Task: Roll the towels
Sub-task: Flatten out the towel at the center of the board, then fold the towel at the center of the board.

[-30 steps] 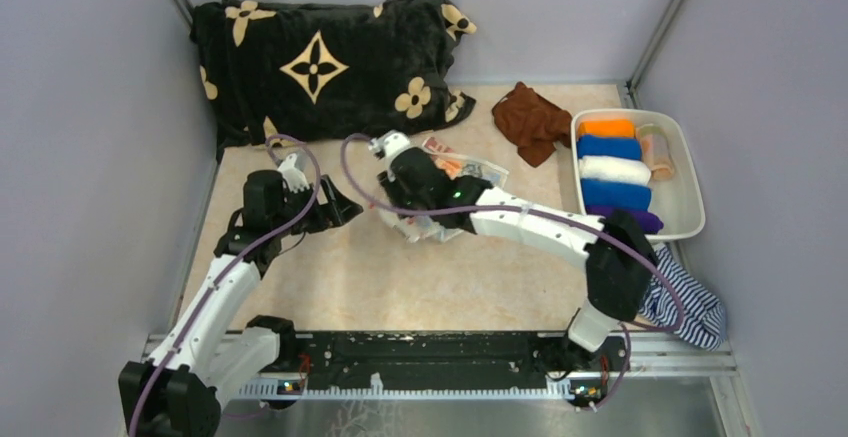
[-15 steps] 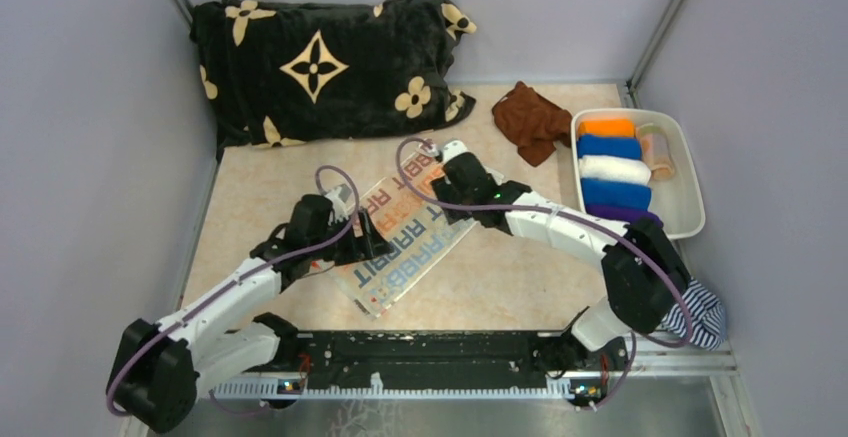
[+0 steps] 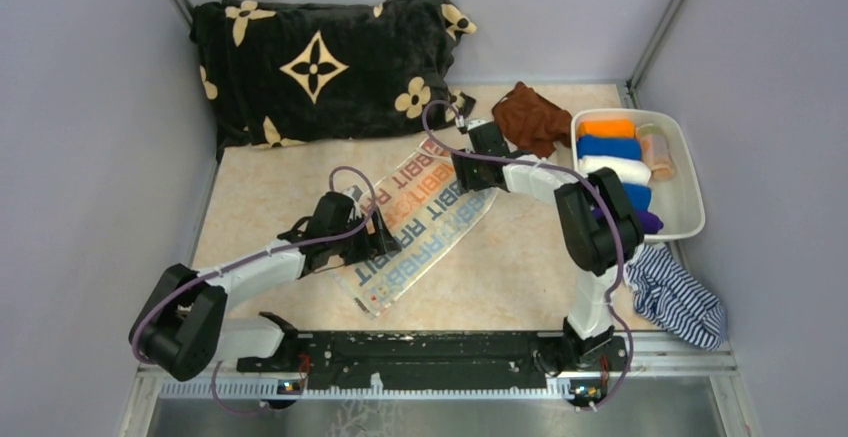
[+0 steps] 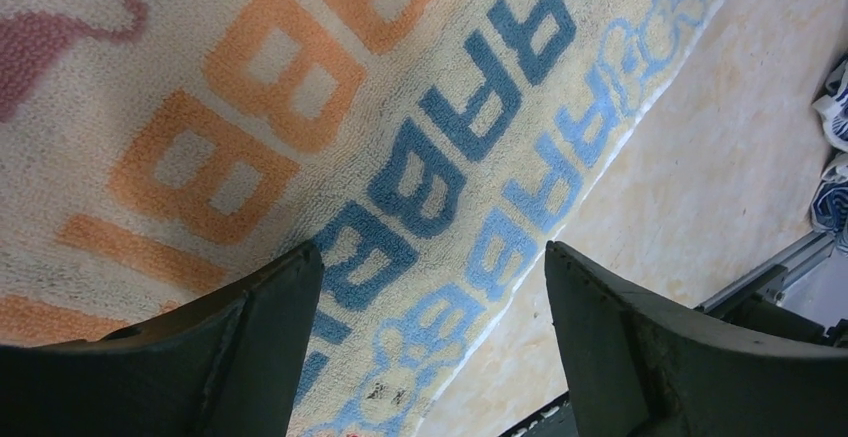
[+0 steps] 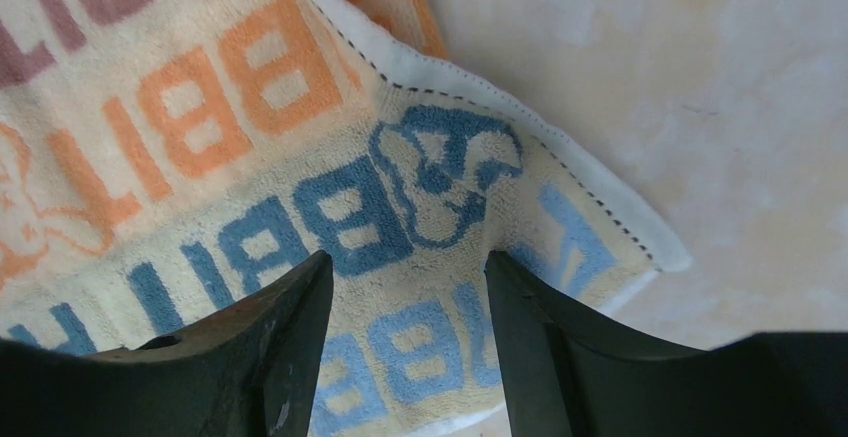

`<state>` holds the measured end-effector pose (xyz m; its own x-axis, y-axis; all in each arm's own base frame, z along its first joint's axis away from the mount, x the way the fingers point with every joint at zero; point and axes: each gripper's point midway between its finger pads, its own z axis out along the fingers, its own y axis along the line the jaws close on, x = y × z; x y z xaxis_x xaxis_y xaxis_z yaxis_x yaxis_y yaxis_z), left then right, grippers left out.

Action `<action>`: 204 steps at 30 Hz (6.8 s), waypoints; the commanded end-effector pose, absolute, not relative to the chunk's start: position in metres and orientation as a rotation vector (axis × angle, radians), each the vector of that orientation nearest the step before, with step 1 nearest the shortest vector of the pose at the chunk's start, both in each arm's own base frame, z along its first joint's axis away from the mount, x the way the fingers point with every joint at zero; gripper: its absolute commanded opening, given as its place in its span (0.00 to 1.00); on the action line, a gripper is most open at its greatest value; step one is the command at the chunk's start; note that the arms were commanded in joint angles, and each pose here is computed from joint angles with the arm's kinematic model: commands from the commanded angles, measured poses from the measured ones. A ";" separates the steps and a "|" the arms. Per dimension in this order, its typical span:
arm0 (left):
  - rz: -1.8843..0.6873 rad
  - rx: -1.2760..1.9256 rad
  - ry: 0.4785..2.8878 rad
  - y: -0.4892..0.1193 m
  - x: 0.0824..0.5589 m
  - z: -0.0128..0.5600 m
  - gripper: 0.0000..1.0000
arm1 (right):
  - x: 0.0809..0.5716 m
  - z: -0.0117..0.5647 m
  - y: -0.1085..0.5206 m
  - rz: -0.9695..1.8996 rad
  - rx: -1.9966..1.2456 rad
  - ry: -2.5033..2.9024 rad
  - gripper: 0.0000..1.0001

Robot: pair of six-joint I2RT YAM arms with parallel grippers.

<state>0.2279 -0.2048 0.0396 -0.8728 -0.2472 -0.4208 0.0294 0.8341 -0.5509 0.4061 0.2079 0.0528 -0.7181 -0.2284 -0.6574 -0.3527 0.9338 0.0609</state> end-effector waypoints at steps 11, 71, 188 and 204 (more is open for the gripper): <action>-0.612 -0.407 2.507 -0.139 0.226 0.019 0.91 | 0.301 0.011 0.152 0.402 0.102 2.563 0.59; -0.223 0.226 2.664 -0.040 0.429 0.046 0.72 | 0.429 0.059 0.097 0.251 -0.799 2.580 0.39; -0.218 0.010 2.636 -0.049 0.336 0.067 0.00 | 0.312 0.075 0.056 -0.213 -0.810 2.516 0.00; -0.305 -0.108 2.690 -0.059 0.302 0.054 0.02 | 0.300 0.056 0.054 -0.231 -0.826 2.591 0.00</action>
<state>0.3097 -0.0606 0.0506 -0.9078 -0.0882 -0.4100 0.0034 0.9760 -0.2176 0.3052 0.0593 0.0592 -0.7272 -0.5809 -0.3657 -0.5236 0.8140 -0.2517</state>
